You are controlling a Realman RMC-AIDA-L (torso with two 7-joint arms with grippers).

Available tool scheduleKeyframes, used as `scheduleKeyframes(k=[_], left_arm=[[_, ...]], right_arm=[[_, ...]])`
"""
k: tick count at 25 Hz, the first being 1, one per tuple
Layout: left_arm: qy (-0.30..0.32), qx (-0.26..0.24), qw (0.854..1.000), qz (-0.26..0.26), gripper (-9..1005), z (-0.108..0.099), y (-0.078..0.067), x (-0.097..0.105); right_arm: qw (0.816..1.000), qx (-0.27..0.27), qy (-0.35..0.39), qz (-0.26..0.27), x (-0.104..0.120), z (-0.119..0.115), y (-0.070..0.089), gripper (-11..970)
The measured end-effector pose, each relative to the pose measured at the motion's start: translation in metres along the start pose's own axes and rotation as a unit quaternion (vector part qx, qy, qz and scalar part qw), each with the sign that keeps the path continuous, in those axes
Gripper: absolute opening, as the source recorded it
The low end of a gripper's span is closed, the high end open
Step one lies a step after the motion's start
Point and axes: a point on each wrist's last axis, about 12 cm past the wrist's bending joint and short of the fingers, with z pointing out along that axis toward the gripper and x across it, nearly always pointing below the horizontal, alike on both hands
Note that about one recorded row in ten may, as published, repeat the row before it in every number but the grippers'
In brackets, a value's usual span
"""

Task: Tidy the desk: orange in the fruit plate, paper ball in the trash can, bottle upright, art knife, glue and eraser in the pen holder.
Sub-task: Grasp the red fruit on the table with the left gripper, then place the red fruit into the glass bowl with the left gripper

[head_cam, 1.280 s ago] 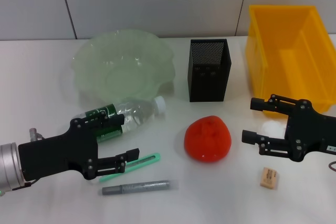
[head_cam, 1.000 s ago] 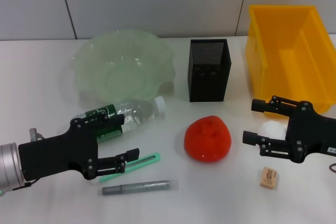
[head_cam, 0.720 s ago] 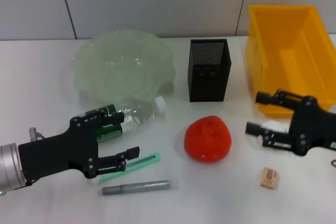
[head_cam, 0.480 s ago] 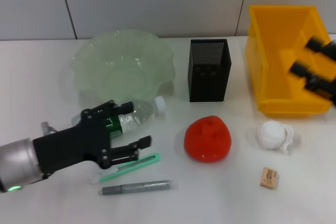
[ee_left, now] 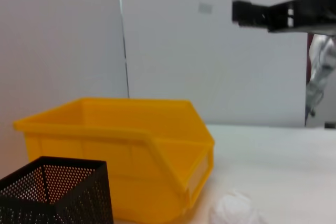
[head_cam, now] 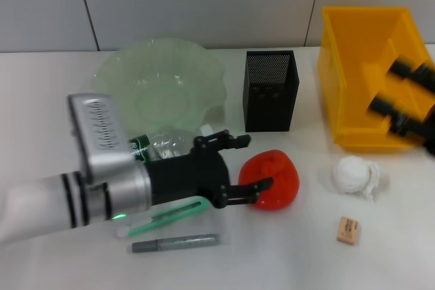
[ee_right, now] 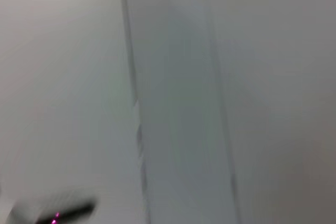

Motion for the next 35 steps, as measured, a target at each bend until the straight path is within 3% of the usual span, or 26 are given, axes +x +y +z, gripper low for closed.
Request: scheduleKeyframes(k=[3, 8, 23, 24, 30, 35], left_arm=[[0.017, -0.001, 1.0, 0.01, 826, 0.013, 0.004, -0.004], [0.02, 0.002, 1.0, 0.011, 826, 0.017, 0.006, -0.008], [0.078, -0.013, 0.997, 0.005, 825, 0.041, 0.011, -0.009], [0.08, -0.015, 0.997, 0.006, 717, 0.042, 0.011, -0.009], [0.091, -0.024, 0.996, -0.009, 505, 0.042, 0.014, -0.007], [0.07, -0.01, 0.997, -0.023, 243, 0.042, 0.011, -0.012]], right_arm=[[0.994, -0.016, 0.104, -0.018, 0.01, -0.009, 0.001, 765], [0.989, -0.006, 0.148, -0.013, 0.009, -0.026, 0.001, 765], [0.983, -0.002, 0.181, 0.006, 0.016, -0.023, 0.0, 766], [0.983, -0.001, 0.181, 0.006, 0.017, -0.023, 0.0, 766], [0.984, 0.003, 0.178, 0.006, 0.016, -0.024, 0.0, 765], [0.984, 0.014, 0.178, 0.005, 0.018, -0.024, -0.002, 765]])
